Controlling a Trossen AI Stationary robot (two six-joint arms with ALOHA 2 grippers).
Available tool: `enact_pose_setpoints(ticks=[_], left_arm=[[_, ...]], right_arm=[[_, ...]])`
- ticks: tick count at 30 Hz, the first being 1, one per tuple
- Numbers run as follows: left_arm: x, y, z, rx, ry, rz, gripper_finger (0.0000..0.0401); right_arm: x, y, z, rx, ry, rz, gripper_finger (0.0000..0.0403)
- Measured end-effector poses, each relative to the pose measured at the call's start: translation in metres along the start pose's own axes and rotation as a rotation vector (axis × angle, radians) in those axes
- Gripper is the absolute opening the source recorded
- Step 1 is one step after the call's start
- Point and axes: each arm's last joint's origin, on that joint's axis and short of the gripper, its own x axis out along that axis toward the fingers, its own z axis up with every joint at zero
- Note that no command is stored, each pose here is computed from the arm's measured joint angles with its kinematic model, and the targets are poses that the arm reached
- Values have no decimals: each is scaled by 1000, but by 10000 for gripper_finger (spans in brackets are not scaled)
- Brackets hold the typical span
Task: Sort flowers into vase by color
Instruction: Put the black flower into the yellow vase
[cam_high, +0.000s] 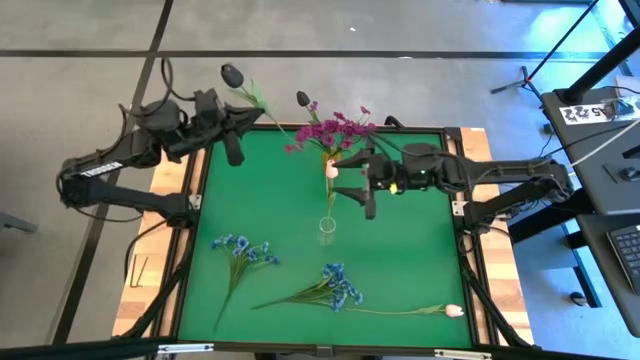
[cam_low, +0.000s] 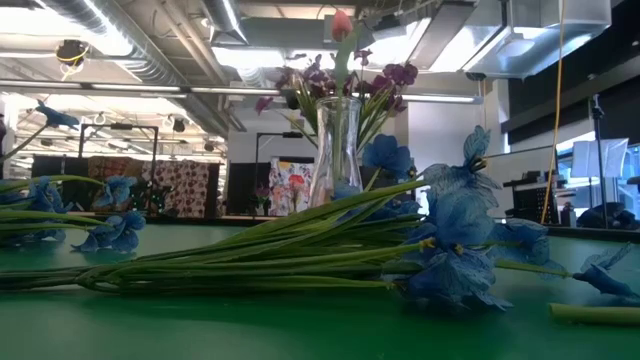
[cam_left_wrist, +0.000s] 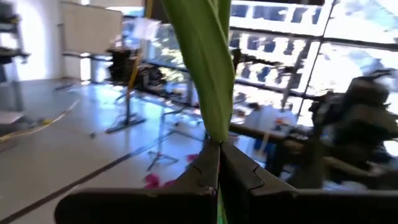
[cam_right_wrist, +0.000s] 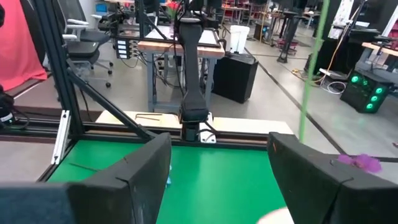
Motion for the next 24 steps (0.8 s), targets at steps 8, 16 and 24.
enact_pose_setpoints(ticks=[8, 16, 24], left_arm=[[-5, -22, 1, 38, 14, -123, 0], [9, -45, -13, 64, 71, -197, 0], [26, -63, -28, 87, 107, -236, 0]], right_arm=[[21, -7, 16, -40, -17, -70, 264], [40, -29, 10, 29, -2, -47, 264], [55, -32, 0, 86, -3, 52, 264]])
